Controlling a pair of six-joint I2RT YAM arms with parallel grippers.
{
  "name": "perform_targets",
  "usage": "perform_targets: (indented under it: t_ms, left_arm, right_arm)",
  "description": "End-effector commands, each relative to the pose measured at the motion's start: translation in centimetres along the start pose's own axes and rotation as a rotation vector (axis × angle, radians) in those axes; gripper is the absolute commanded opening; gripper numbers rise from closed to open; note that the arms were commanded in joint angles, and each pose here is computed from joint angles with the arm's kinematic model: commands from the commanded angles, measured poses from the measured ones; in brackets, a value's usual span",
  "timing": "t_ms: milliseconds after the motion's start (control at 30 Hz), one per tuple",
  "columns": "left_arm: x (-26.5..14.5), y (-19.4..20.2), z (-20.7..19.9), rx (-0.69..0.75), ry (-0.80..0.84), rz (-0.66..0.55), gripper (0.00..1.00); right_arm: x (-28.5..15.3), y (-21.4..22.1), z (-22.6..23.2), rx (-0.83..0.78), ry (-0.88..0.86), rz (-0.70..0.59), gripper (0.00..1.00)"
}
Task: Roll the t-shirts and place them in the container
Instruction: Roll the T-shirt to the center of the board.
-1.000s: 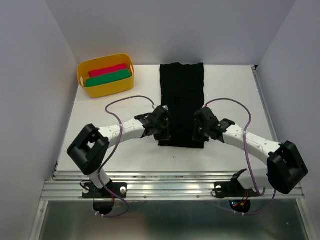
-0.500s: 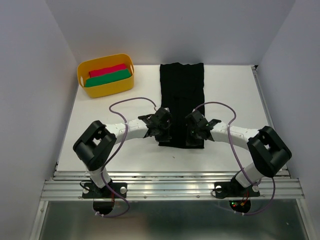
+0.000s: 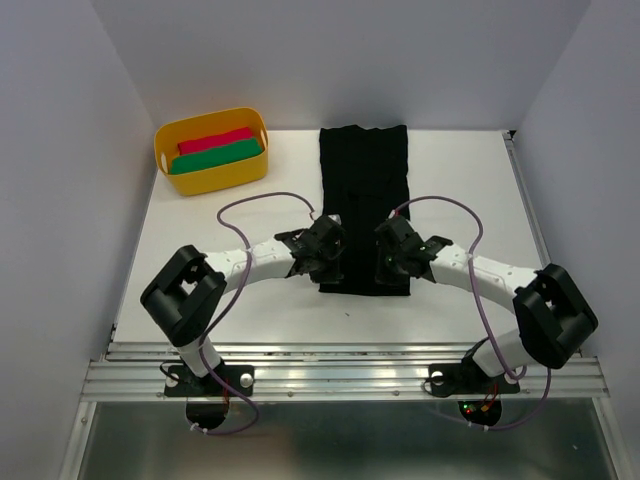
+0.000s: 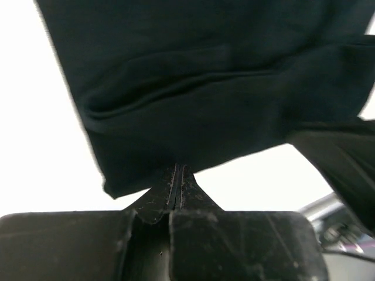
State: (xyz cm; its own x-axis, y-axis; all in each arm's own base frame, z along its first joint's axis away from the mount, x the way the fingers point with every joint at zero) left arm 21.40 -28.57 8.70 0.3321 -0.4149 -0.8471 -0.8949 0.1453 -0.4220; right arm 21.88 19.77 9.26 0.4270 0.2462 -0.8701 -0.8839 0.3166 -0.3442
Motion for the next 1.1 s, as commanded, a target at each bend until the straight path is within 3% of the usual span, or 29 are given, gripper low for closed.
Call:
perform_targets:
  t_ms: [0, 200, 533, 1067]
  left_arm:
    - [-1.4, -1.5, -2.7, 0.01, 0.144, -0.057, 0.0]
    - [0.1, -0.4, -3.4, -0.025, 0.205, -0.028, 0.0]
    - [2.9, 2.1, 0.3, -0.015, 0.079, 0.047, 0.0]
    - [1.1, 2.0, 3.6, 0.012, -0.034, 0.022, 0.0]
  right_arm:
    - [-0.2, -1.3, 1.0, 0.018, 0.004, -0.049, 0.1]
    - [1.3, -0.7, 0.4, 0.021, 0.034, -0.027, 0.1]
    - [2.9, 1.3, -2.3, 0.036, 0.107, 0.0, 0.1]
    - [0.9, -0.2, -5.1, 0.058, 0.176, -0.098, 0.09]
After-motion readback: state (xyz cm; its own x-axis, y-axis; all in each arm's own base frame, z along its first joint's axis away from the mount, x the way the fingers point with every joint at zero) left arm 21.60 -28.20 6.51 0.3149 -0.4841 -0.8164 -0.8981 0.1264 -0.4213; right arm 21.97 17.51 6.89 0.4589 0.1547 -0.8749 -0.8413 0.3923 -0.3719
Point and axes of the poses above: each gripper's point midway between its finger pads, its own x axis out along the fingers, its own z axis along the line the jaws close on, y = z × x, the point moved 5 cm from there along -x, back along the fingers, and after that the axes turned 10 degrees about x, right-handed, at the moved point
